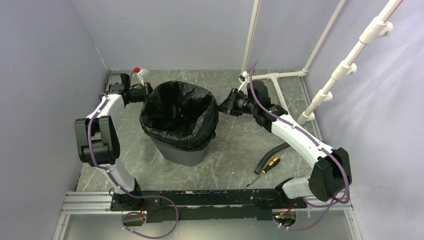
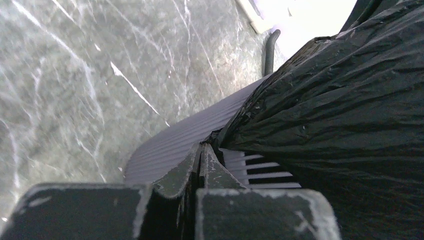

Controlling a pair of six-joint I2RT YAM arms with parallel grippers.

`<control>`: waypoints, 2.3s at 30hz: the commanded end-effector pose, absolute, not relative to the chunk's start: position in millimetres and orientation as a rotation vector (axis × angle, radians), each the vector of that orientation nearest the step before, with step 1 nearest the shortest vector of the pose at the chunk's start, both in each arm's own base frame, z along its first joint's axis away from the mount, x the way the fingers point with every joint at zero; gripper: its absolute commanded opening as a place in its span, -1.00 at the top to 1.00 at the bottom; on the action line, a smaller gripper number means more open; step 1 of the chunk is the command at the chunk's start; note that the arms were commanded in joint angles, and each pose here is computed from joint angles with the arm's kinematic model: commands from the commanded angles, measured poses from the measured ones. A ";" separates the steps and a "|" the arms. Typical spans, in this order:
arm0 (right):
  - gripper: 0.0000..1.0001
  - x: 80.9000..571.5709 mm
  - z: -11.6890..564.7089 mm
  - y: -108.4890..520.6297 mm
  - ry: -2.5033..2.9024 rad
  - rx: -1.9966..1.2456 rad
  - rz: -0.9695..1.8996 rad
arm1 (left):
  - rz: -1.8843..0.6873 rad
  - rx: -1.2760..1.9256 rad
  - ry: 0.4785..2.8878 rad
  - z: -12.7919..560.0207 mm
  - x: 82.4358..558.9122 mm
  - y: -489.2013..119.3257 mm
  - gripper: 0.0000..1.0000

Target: Put the trash bags into the trash bin

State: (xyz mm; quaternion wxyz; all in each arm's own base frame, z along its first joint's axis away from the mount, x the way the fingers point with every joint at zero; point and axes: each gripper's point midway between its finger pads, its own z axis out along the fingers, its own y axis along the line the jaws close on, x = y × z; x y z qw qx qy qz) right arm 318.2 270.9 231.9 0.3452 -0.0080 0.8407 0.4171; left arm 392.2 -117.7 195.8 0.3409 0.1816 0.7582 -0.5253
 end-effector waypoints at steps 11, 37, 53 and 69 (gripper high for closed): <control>-0.28 318.9 284.9 219.2 2.035 0.154 0.891 | -1.156 0.134 1.937 233.9 390.4 -67.3 0.06; -0.52 180.9 261.8 288.5 2.043 -0.010 1.527 | -1.205 -0.211 1.973 231.2 297.1 -54.3 -0.14; 0.51 208.1 235.9 300.0 2.131 0.052 1.420 | -1.281 -0.156 1.984 216.0 279.3 -65.7 0.67; 0.91 258.2 165.1 239.0 2.337 0.159 0.924 | -1.279 -0.084 1.991 198.3 253.6 -110.9 0.95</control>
